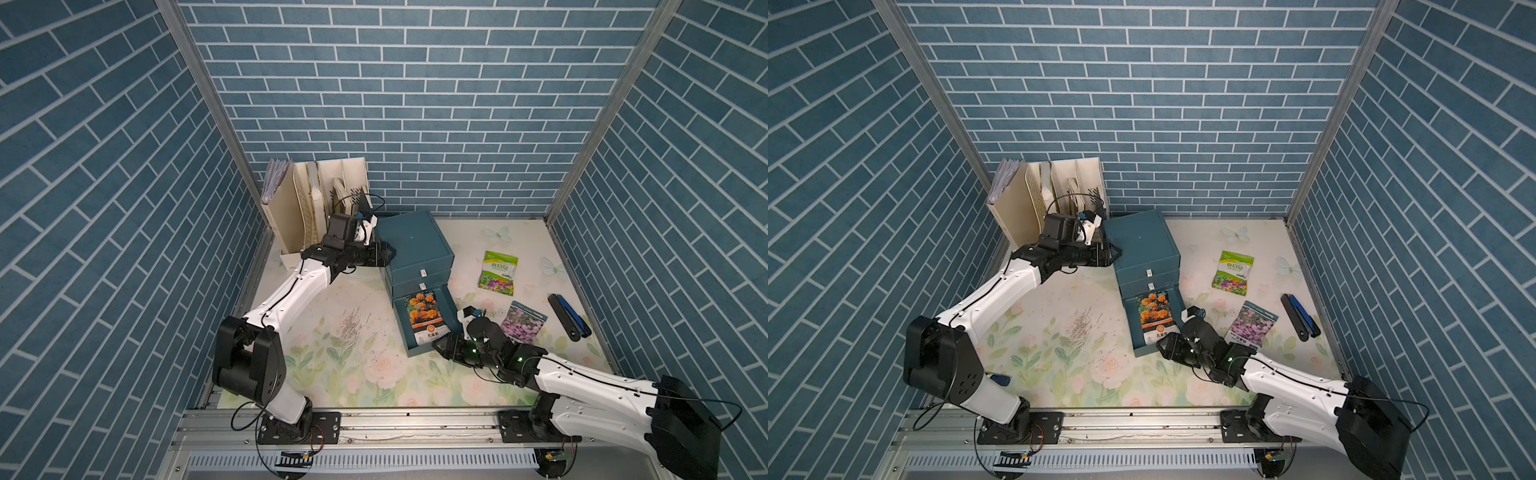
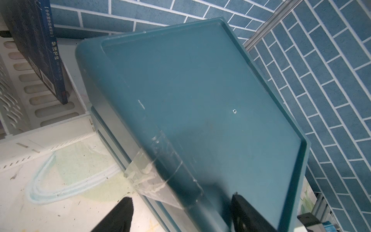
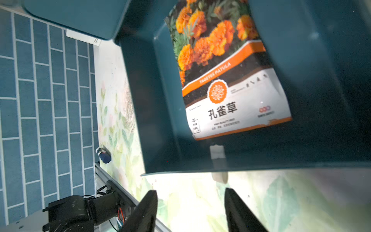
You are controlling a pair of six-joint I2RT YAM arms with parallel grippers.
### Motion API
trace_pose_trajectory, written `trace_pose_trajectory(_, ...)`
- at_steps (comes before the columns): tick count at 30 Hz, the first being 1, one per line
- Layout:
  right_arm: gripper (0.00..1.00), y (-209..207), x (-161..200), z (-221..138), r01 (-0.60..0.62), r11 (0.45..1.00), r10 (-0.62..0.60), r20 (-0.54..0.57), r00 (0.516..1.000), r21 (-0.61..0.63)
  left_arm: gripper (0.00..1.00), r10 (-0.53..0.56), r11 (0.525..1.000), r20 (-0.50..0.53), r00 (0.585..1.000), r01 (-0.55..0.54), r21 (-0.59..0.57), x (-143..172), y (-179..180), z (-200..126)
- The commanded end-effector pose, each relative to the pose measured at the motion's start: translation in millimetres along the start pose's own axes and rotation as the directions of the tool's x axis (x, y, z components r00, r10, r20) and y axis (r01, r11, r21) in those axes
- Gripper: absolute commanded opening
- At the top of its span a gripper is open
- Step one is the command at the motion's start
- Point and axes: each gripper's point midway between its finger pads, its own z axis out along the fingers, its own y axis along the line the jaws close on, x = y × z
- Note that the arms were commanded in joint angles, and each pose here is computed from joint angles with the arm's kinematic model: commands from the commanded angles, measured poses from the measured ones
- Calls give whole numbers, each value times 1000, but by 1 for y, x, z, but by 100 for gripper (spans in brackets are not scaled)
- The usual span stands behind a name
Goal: Take the seed bags out of the drawer
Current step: Open the drawer in the storage box.
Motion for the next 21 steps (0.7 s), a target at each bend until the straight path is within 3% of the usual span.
trace_pose_trajectory(1, 65, 8, -3, -14, 90, 995, -89, -31, 996, 39, 81, -72, 988, -216, 974, 41, -147, 65, 41, 7)
trace_pose_trajectory(12, 90, 29, -62, -17, 243, 958, -235, -65, 970, 151, 80, -71, 989, -216, 974, 41, -144, 65, 41, 7)
trace_pose_trajectory(21, 96, 6, -75, 23, 342, 897, -291, -209, 934, 279, 80, -69, 989, -217, 974, 38, -143, 65, 41, 8)
